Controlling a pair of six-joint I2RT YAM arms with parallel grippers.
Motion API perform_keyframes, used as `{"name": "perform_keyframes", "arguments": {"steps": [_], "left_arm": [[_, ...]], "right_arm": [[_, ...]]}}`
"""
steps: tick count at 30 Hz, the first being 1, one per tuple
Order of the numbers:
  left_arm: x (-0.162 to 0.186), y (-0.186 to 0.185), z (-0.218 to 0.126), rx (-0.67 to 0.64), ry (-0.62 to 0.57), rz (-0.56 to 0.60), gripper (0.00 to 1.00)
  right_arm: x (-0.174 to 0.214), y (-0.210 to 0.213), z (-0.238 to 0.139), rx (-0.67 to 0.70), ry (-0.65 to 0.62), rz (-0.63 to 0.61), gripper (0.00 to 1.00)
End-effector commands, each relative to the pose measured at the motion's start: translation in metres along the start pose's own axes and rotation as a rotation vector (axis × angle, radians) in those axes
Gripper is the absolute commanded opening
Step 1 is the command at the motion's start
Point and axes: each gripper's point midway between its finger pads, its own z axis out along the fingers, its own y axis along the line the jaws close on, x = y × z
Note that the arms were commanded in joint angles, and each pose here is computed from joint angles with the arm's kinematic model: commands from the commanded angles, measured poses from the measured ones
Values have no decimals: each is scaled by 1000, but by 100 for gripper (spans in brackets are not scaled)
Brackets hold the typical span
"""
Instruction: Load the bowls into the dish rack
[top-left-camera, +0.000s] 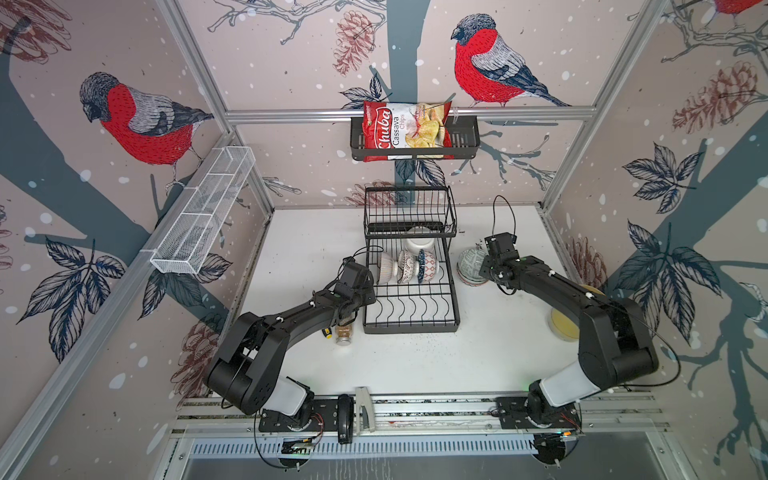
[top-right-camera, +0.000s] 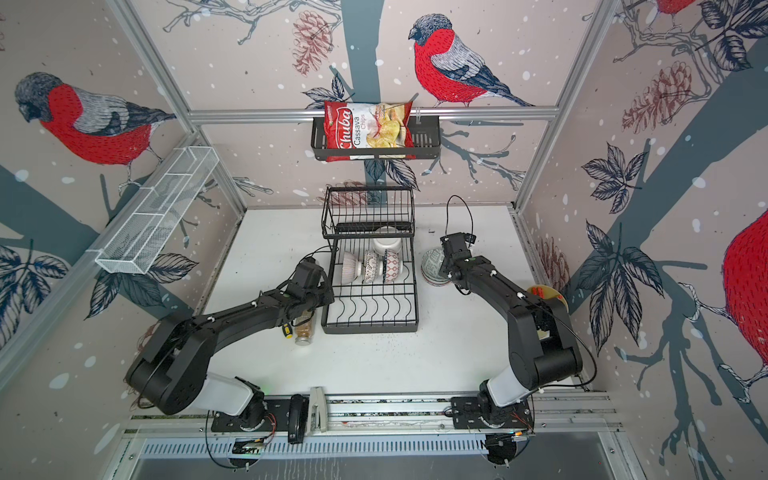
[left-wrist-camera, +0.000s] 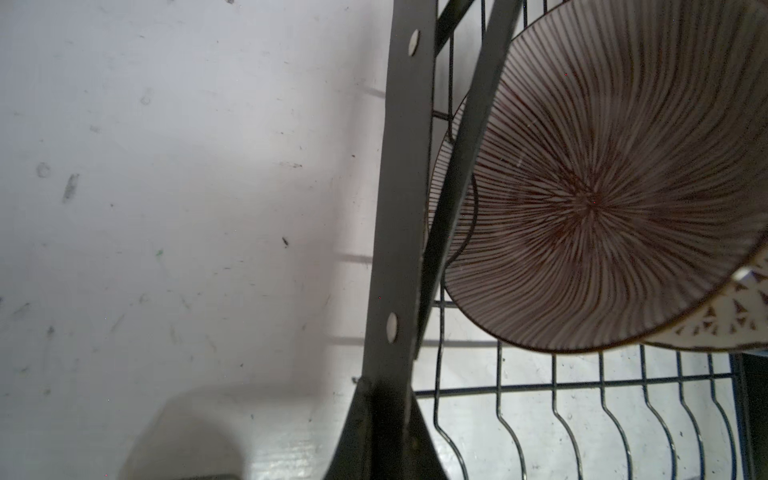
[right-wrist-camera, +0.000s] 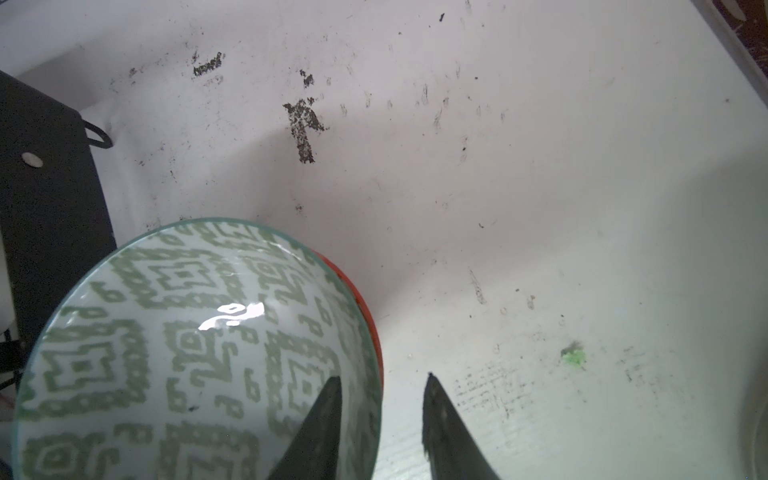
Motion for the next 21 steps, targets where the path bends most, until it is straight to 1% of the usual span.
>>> {"name": "perform_keyframes", "arguments": {"steps": [1, 7, 21], "left_arm": [[6, -16, -4, 82, 35, -154, 0], [10, -19, -6, 91, 32, -160, 0], [19, -16, -6, 91, 41, -157, 0]], "right_arm": [[-6, 5, 1, -19, -17, 0, 31], [-7, 6, 4, -23, -15, 3, 20], [-12, 6, 0, -21, -26, 3, 2]]}}
